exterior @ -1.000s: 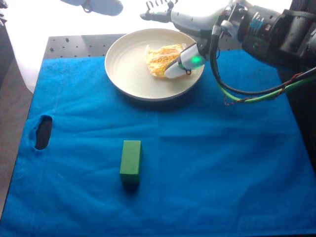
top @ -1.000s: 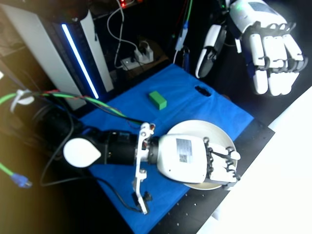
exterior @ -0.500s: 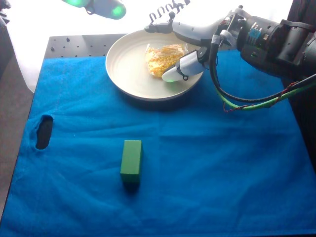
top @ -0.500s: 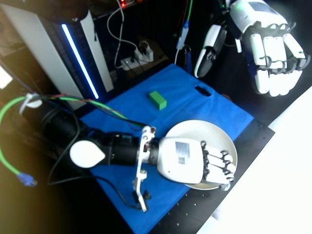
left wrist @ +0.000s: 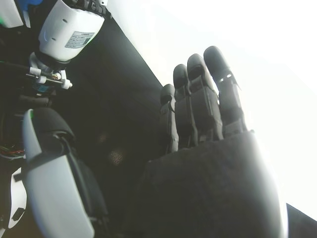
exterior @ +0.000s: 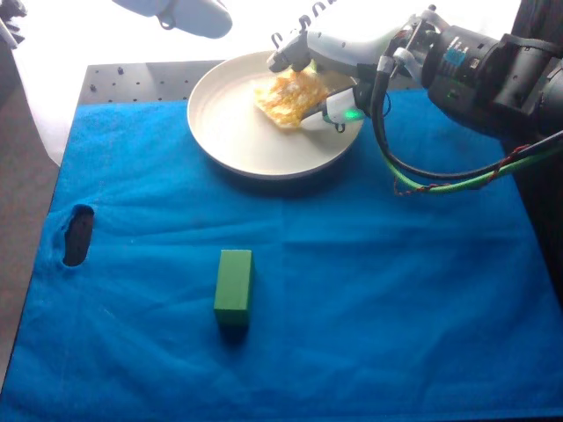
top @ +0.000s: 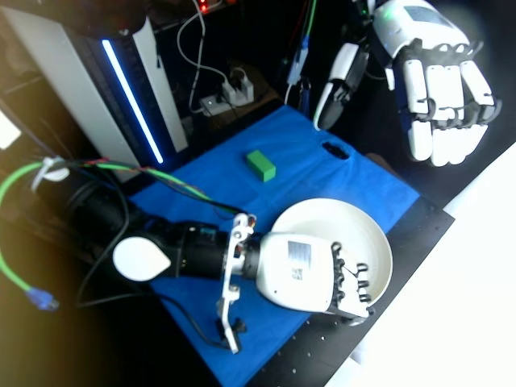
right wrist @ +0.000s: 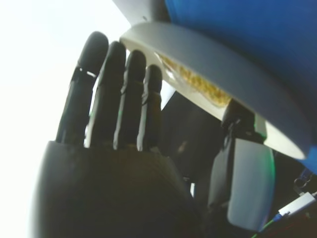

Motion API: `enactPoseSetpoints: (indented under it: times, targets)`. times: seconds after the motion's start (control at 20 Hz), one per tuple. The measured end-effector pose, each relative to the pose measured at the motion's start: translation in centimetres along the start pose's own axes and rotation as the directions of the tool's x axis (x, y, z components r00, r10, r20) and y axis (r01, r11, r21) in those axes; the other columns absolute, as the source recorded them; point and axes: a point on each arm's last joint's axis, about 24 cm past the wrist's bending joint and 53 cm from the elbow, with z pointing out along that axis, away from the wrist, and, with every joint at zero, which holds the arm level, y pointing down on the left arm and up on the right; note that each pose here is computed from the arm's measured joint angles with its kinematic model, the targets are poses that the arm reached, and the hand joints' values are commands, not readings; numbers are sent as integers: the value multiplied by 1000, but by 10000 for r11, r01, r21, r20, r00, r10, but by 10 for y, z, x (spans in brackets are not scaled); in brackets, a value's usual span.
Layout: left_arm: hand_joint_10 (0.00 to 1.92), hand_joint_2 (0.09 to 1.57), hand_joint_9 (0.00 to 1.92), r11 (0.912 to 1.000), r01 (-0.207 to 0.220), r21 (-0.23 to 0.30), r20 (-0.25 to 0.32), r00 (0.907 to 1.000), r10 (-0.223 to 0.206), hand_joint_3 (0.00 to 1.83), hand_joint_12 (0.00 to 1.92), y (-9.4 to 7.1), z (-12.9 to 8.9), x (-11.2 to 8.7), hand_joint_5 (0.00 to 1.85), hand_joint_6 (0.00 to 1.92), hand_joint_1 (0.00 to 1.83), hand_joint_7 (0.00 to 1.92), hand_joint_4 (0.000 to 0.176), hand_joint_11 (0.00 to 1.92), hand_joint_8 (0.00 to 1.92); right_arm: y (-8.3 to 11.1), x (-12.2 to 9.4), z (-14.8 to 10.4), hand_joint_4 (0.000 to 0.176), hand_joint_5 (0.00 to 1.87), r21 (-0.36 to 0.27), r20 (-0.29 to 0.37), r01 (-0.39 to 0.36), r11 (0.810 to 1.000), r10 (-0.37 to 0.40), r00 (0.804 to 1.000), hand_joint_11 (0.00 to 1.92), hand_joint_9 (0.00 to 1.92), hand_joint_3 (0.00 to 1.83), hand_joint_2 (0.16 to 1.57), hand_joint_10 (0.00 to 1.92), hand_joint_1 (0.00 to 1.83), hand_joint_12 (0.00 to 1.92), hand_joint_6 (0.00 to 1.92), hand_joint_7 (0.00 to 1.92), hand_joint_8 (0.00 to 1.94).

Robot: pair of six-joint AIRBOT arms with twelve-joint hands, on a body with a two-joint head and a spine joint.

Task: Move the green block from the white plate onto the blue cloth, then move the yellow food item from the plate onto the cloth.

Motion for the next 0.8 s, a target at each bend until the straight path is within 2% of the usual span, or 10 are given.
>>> enactPoseSetpoints:
  times: [0.05,0.1,0.15,0.35,0.4,0.45,0.55,0.65,0.75,0.8]
  targets:
    - [1,803,397,10000,7,2,3,10000,-7,0,1007,0,0,0,268,2,707,384,63,74,0,1,-1,0,0,1072,-25,28,-19,10000,19,10000,911,1183,13,1018,672,1258,1486,556,1210,502]
    - [0,808,395,10000,4,-1,1,10000,-4,0,976,0,0,0,263,1,700,381,55,92,0,1,-1,0,0,1093,-54,47,-28,10000,29,10000,948,1160,5,1055,885,1280,1540,506,1156,866]
    - [2,805,399,10000,4,-1,1,10000,-4,0,969,0,0,0,266,2,702,387,51,104,2,2,-1,0,0,1167,-78,58,-24,10000,25,10000,978,1133,0,1064,1025,1285,1590,368,1116,999]
    - [3,806,404,10000,47,-7,6,10000,-47,1,969,0,0,0,267,1,701,386,57,123,1,4,-3,0,0,1223,-167,132,-72,9998,74,9999,998,1098,1,1037,1056,1294,1560,319,1178,878]
    - [8,805,418,10000,68,-9,9,10000,-68,0,970,0,0,0,273,3,685,393,51,132,3,4,-3,0,0,1243,-180,137,-76,9998,79,9999,964,1084,0,1035,1059,1294,1606,289,1174,882]
    - [4,810,430,10000,81,-30,-1,10000,-81,0,939,2,0,1,280,1,688,400,52,157,1,6,-4,0,0,1264,-245,163,-70,9997,74,9998,895,1021,1,1039,1148,1291,1700,232,1148,933]
    - [2,817,431,9999,103,-117,-64,9999,-103,2,922,6,-1,4,286,1,677,403,63,154,0,10,-5,-1,0,1287,-367,226,-174,9992,183,9996,828,952,1,1041,1164,1283,1747,212,1122,958]
    - [4,823,437,9996,124,-270,-140,9998,-128,3,923,12,-1,7,299,5,695,396,55,168,2,19,-7,-6,0,1267,-713,237,-262,9971,280,9993,842,930,0,1061,1293,1284,1802,210,1063,1083]
    - [0,835,415,9988,237,-422,-231,9994,-246,0,965,16,0,11,280,0,679,380,58,137,0,31,-12,-12,0,1299,-1165,311,-298,9927,336,9990,694,817,0,1062,1240,1275,1783,206,1017,1121]
    - [0,831,414,9986,233,-476,-282,9993,-246,0,1013,18,-1,13,279,0,675,383,58,120,0,38,-14,-16,0,1305,-1434,357,-339,9891,394,9986,689,819,0,1061,1211,1275,1765,198,1017,1119]
